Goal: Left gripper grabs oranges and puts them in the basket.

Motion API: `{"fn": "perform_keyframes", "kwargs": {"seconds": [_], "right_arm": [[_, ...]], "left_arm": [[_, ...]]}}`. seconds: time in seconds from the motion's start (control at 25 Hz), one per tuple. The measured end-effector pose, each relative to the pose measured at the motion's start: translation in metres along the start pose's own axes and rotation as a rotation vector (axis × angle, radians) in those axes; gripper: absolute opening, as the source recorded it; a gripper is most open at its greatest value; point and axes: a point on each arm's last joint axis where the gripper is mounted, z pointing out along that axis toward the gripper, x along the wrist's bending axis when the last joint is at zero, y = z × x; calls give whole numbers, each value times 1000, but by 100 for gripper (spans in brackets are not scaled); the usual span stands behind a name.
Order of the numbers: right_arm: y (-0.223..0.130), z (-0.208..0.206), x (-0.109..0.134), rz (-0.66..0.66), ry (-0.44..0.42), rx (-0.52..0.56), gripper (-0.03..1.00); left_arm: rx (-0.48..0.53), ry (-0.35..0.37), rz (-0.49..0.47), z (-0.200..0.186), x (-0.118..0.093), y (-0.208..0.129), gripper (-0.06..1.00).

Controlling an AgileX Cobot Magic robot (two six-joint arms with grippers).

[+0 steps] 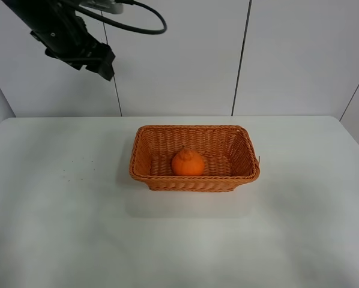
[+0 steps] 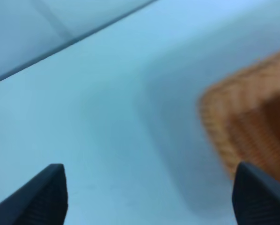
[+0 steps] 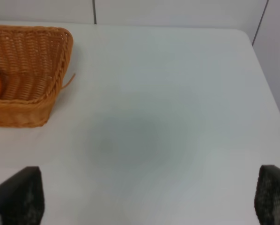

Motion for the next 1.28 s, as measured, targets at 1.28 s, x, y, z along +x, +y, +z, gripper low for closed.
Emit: {"fn": "perform_keyframes", "kwargs": {"seconds": [1.28], "right_arm": [[0,0,0,0,0,0,69]], "left_arm": [[67,204,-274,13,113,-105,82]]}}
